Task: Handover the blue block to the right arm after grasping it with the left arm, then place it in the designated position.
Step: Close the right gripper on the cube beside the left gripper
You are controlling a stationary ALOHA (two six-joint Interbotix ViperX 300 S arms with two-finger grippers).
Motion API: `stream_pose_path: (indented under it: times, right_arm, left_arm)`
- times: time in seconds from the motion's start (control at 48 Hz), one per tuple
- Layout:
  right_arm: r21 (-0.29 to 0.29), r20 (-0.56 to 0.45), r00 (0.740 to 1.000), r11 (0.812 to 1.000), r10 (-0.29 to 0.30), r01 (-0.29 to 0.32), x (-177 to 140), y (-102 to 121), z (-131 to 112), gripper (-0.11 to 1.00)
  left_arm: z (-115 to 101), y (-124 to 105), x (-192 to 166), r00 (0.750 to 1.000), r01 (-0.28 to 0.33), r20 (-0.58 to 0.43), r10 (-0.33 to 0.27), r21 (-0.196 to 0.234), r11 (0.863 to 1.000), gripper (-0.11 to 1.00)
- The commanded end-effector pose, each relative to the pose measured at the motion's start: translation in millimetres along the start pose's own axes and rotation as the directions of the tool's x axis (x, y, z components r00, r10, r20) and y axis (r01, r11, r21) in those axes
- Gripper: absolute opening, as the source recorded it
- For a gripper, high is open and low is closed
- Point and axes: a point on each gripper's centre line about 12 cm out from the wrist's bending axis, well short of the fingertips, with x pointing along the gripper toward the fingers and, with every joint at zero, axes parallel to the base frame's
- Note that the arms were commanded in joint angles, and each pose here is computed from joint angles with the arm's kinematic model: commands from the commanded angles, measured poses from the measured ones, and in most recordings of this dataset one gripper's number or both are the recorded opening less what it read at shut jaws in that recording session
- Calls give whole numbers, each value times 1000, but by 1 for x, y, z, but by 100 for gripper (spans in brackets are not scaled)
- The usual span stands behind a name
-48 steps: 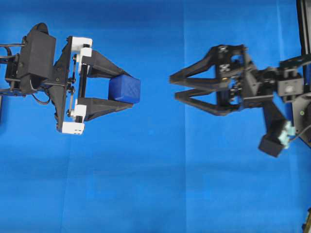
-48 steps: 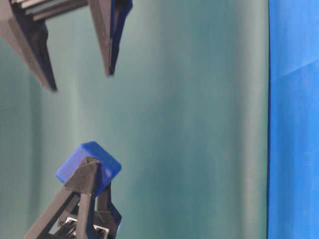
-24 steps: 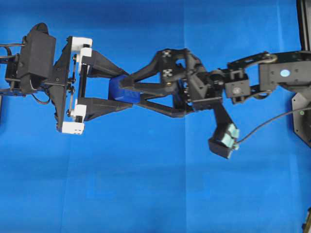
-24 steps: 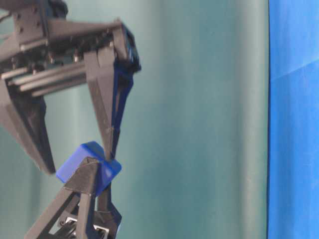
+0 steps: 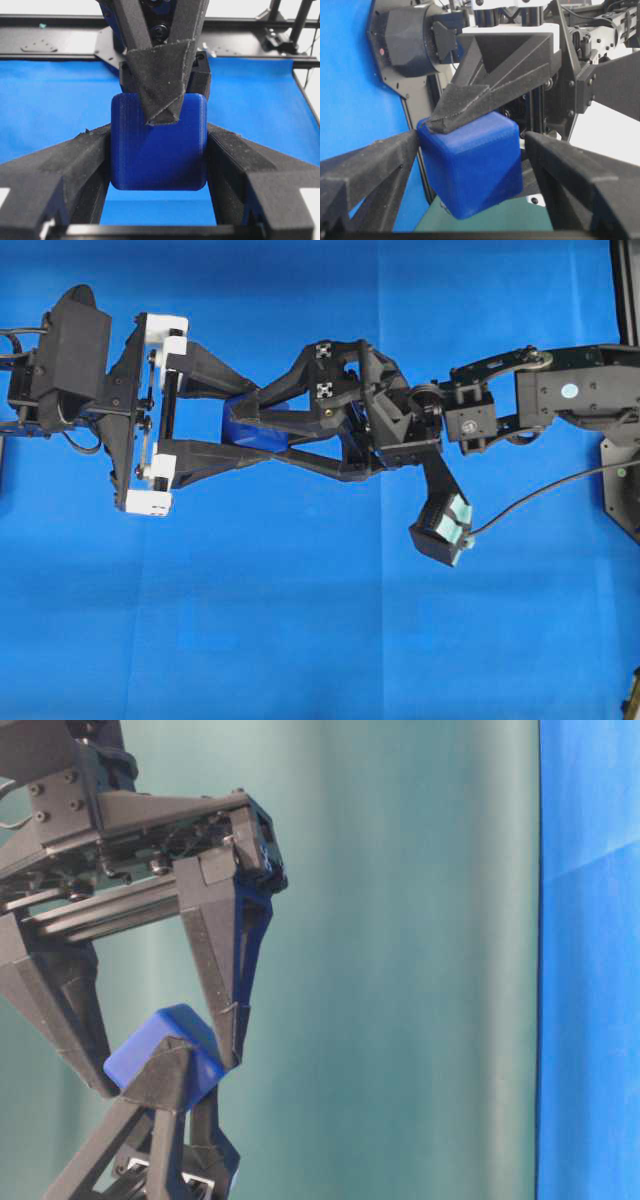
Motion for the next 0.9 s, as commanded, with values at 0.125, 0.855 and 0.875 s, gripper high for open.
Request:
stream_pose_path:
  times: [0.125,0.855,0.875]
  right_arm:
    - [1,4,999,999,-36,36,-2,-16,4,86]
    - [20,-4,999,999,-40,40,-3,-18,5,46]
    - [20,-4,999,999,-40,40,-3,-18,5,46]
  left_arm:
    - [12,-1,-2,999,2,40,-2,-3,1000,49]
    - [13,-3,0,999,8,35,-8,6,1000,49]
    - [12,-2,0,999,6,32,-6,7,1000,49]
